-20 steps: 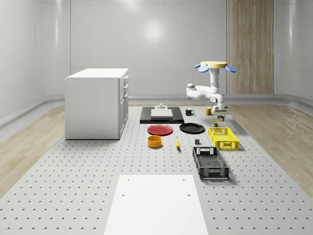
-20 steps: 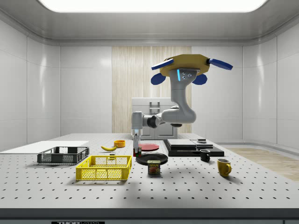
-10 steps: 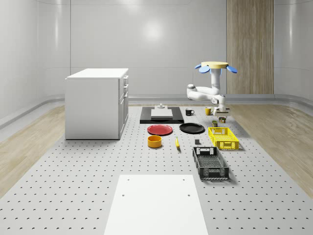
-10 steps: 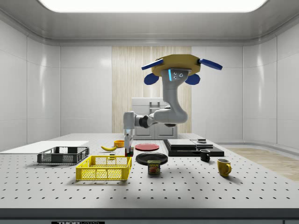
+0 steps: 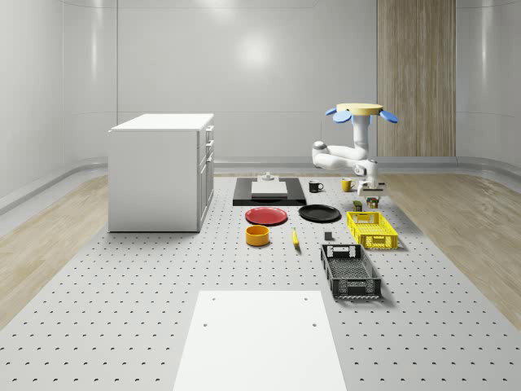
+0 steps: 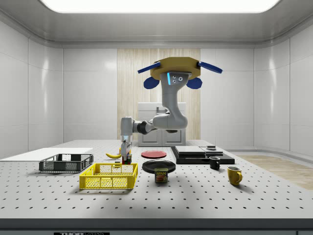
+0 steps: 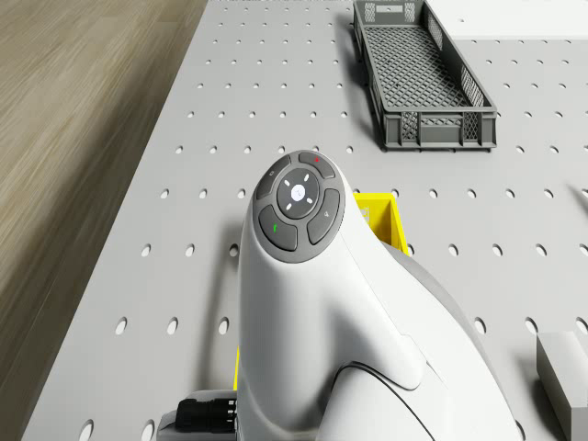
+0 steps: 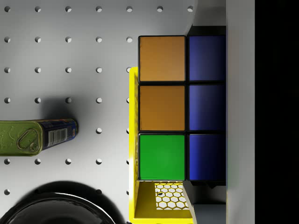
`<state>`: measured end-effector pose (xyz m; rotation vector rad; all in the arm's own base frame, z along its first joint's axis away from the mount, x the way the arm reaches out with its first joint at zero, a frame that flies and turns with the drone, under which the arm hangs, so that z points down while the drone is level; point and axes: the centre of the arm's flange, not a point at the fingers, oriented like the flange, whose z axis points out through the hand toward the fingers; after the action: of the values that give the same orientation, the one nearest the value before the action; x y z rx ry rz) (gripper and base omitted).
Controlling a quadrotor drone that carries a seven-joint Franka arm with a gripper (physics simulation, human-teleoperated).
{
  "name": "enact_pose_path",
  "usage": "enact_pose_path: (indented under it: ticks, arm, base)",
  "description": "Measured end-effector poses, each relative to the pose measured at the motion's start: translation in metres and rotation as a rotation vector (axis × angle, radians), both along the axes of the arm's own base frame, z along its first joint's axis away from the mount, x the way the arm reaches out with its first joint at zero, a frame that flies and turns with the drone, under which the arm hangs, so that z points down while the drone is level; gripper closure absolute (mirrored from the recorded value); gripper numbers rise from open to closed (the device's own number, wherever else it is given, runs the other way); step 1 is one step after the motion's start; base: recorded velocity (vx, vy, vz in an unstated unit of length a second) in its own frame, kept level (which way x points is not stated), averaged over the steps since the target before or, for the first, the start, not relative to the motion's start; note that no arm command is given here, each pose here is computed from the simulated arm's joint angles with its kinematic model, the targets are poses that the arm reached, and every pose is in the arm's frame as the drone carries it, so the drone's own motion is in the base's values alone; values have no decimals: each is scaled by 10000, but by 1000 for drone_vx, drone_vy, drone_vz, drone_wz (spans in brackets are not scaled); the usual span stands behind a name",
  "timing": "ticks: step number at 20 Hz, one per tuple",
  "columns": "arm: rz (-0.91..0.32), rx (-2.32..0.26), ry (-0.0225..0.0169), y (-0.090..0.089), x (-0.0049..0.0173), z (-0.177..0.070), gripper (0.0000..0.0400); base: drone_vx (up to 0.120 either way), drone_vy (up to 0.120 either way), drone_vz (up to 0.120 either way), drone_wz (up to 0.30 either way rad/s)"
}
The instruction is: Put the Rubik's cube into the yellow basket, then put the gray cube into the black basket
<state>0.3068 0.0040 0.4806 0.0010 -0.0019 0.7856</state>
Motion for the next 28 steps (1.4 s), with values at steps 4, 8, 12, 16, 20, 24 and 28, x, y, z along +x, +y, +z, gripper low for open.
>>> enact_pose_path:
  ticks: [4,8,12,16,20,24,28]
  arm:
    - [0,0,0,0,0,0,75]
    - [0,0,0,0,0,0,75]
    - [0,0,0,0,0,0,75]
    - [0,0,0,0,0,0,75]
    - [0,0,0,0,0,58,75]
    - [1,0,0,0,0,206,75]
    - [2,0,-1,1,0,388,75]
  base:
    - [120,-50,0,0]
    - [120,-120,0,0]
    - [50,-30,-40,0]
    - [0,0,-120,0]
    - [0,0,-30,0]
    - [0,0,0,0]
    - [0,0,0,0]
